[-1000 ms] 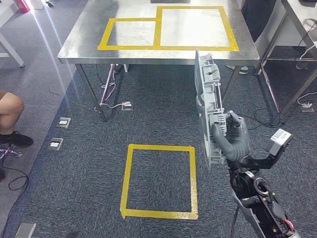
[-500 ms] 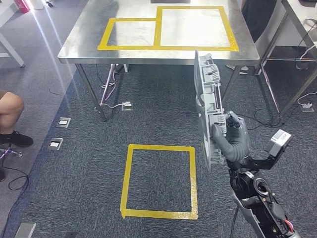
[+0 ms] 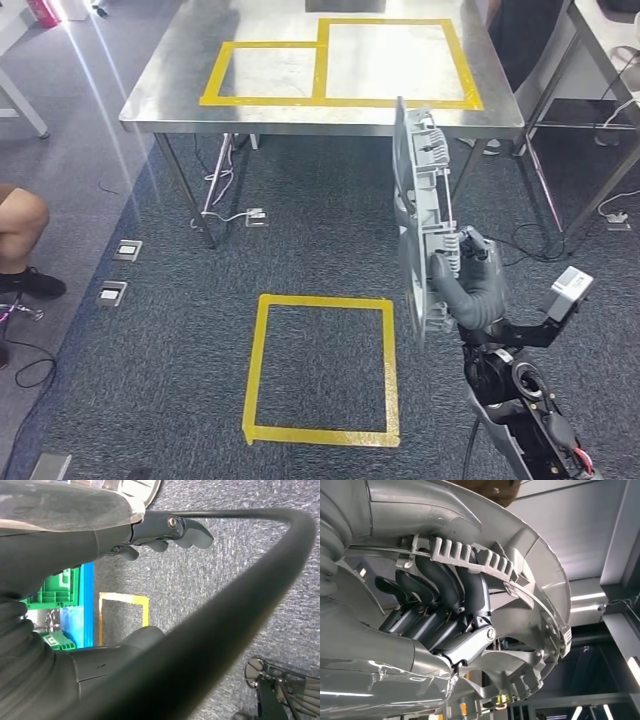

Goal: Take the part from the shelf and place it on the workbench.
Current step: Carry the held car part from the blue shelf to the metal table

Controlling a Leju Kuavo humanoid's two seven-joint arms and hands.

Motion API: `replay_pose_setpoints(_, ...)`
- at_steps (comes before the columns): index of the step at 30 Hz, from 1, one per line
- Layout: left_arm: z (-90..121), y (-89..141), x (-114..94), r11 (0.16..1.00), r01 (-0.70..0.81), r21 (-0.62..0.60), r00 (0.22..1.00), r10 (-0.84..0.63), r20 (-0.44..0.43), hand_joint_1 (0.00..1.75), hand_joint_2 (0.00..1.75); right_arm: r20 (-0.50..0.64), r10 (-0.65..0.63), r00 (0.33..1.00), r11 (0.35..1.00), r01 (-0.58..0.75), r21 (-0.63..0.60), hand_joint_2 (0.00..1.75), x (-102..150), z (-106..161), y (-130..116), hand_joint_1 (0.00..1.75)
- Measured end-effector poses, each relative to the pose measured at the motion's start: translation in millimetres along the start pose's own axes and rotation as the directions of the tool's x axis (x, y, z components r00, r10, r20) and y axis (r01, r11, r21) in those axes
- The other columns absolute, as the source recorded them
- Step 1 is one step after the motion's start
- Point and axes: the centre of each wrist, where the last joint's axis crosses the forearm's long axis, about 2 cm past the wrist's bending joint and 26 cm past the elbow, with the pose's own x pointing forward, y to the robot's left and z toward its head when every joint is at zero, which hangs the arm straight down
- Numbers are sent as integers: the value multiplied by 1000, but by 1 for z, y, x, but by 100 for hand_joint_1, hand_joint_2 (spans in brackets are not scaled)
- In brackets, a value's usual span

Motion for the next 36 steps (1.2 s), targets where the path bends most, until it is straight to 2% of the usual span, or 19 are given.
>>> replay_pose_setpoints(36, 0, 1, 2, 1000, 0, 0, 1000, 0, 4, 0, 175, -7, -6, 1000, 1000, 6, 3, 175, -3, 6, 1, 175)
